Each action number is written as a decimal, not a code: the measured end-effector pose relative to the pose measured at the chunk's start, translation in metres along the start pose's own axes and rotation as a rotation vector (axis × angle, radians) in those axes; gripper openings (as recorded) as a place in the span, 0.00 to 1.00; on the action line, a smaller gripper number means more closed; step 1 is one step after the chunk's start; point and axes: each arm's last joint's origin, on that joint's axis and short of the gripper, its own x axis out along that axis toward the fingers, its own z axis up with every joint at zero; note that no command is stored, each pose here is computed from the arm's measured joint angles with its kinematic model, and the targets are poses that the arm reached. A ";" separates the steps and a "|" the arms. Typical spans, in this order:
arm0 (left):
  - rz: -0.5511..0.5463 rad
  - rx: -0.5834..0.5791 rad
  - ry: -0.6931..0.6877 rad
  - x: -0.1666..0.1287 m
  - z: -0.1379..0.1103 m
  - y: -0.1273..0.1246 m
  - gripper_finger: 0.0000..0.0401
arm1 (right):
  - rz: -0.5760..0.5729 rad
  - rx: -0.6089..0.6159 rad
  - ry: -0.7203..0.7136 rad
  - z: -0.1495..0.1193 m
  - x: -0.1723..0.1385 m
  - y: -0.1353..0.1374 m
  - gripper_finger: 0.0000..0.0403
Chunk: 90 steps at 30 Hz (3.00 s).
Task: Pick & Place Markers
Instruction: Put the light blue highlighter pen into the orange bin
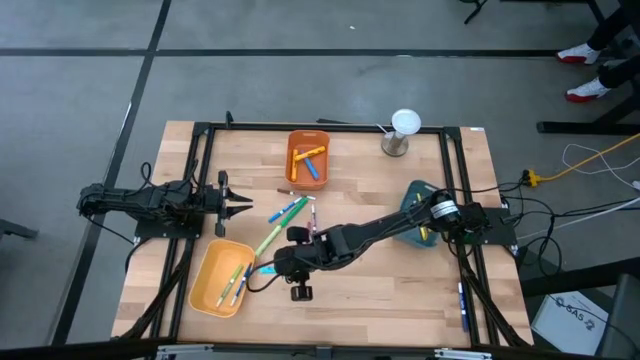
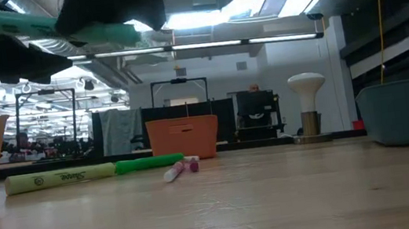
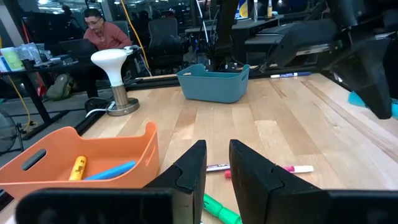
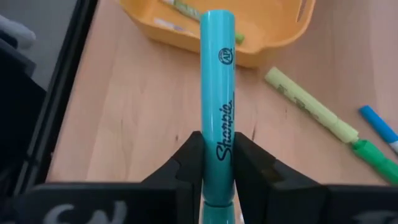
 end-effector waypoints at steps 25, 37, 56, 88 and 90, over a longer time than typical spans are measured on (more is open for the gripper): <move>0.000 0.000 0.001 0.000 0.000 0.000 0.17 | -0.328 0.186 -0.441 -0.086 -0.026 -0.031 0.17; 0.000 0.000 0.000 0.000 0.000 0.000 0.16 | -0.552 0.280 -0.493 -0.084 -0.052 -0.075 0.17; 0.000 0.000 0.000 0.000 0.000 0.000 0.17 | -0.765 0.637 -0.617 -0.081 -0.062 -0.139 0.17; 0.000 0.000 0.000 0.000 0.000 0.000 0.17 | -0.710 0.788 -0.631 -0.099 -0.038 -0.238 0.18; 0.000 0.000 0.000 0.000 0.000 0.000 0.17 | -0.703 0.788 -0.627 -0.100 -0.035 -0.240 0.18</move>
